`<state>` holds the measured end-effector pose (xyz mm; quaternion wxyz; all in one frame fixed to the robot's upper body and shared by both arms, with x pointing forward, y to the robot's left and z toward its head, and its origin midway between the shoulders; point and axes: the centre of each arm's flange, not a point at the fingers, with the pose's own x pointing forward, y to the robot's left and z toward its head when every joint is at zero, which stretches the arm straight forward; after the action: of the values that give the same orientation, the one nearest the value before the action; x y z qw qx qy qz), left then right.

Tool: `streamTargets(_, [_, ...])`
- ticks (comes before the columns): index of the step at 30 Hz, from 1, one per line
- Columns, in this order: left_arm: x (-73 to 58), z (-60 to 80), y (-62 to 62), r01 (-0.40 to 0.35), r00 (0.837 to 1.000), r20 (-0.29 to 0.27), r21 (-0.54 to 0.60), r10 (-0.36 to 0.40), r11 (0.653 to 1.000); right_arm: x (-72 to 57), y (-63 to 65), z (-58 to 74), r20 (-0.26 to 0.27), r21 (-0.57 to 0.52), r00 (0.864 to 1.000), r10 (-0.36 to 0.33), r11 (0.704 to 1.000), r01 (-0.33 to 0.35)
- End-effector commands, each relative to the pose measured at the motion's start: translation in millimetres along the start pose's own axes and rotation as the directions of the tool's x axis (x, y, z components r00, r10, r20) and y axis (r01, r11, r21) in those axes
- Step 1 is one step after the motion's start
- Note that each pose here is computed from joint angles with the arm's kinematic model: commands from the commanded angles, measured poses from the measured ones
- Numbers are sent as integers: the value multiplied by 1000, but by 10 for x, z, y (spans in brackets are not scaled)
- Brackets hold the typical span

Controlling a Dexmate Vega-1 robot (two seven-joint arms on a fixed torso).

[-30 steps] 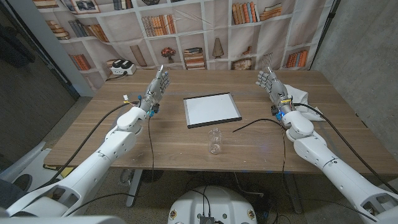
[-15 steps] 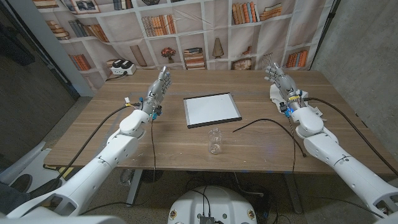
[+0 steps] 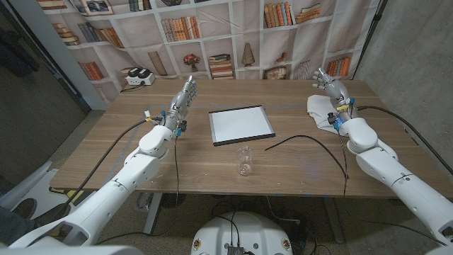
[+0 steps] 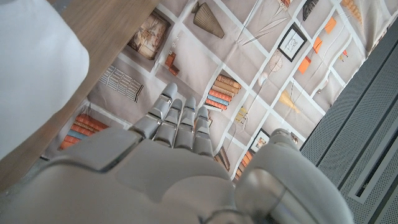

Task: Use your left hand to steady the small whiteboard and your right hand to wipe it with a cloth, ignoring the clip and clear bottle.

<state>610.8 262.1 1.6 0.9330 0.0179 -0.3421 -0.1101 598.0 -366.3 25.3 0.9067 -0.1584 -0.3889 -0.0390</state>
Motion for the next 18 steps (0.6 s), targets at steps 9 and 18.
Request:
streamTargets(9, [76, 132, 4, -2, 1000, 18, 42, 2, 999, 57, -240, 129, 13, -291, 995, -98, 952, 97])
streamTargets(18, [43, 111, -4, -11, 1000, 15, 36, 11, 999, 74, -257, 179, 1, -463, 994, -107, 881, 95])
